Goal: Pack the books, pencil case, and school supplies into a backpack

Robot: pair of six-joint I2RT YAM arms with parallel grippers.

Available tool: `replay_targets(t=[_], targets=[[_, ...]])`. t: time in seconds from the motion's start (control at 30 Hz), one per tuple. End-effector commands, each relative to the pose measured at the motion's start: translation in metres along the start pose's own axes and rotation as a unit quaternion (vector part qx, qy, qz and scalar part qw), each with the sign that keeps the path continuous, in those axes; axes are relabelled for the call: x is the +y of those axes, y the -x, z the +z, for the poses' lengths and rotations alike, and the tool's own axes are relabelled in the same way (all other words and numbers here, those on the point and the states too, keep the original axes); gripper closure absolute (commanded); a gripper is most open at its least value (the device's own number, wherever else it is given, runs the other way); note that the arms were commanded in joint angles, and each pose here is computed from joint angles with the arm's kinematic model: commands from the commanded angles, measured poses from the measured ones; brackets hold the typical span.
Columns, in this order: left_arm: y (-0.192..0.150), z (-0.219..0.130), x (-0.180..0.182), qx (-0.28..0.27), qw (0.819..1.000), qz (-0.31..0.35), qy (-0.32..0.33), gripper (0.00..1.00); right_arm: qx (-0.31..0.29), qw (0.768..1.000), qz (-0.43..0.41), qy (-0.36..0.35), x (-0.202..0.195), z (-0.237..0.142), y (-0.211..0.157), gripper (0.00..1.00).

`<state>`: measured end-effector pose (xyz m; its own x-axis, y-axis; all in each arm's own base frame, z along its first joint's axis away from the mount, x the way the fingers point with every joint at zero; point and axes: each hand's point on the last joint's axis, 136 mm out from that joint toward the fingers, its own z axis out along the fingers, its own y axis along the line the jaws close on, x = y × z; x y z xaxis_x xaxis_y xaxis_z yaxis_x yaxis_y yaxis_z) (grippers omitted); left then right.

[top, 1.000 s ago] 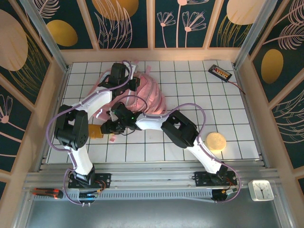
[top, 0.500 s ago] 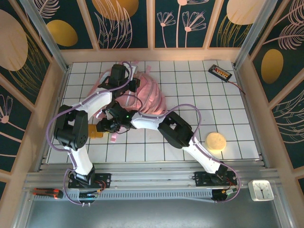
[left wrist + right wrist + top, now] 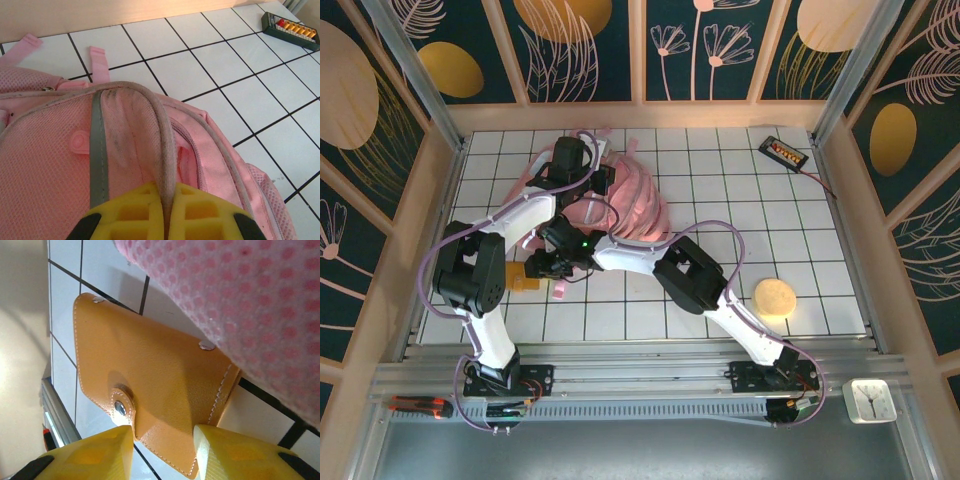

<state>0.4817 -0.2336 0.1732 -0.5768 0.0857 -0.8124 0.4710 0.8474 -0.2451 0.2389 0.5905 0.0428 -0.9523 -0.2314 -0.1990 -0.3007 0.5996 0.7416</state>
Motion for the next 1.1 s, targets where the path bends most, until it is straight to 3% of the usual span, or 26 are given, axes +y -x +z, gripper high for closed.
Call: replay_targets(t=[0.0,0.57,0.9,1.07], targets=[[0.012,-0.009,0.002,-0.022,1.0,0.009,0.001,1.0,-0.012,0.998,0.016,-0.061,-0.02,-0.009,0.003,0.61],[0.012,-0.004,0.001,-0.024,1.0,0.007,-0.005,1.0,-0.034,0.985,0.007,-0.172,-0.043,-0.026,0.02,0.57],[0.013,-0.003,0.0,-0.027,1.0,0.006,-0.008,1.0,-0.038,0.983,-0.004,-0.18,-0.041,-0.027,0.022,0.54],[0.011,0.0,0.0,-0.026,1.0,0.002,-0.013,1.0,-0.066,0.976,-0.053,-0.201,-0.025,-0.038,0.033,0.46]])
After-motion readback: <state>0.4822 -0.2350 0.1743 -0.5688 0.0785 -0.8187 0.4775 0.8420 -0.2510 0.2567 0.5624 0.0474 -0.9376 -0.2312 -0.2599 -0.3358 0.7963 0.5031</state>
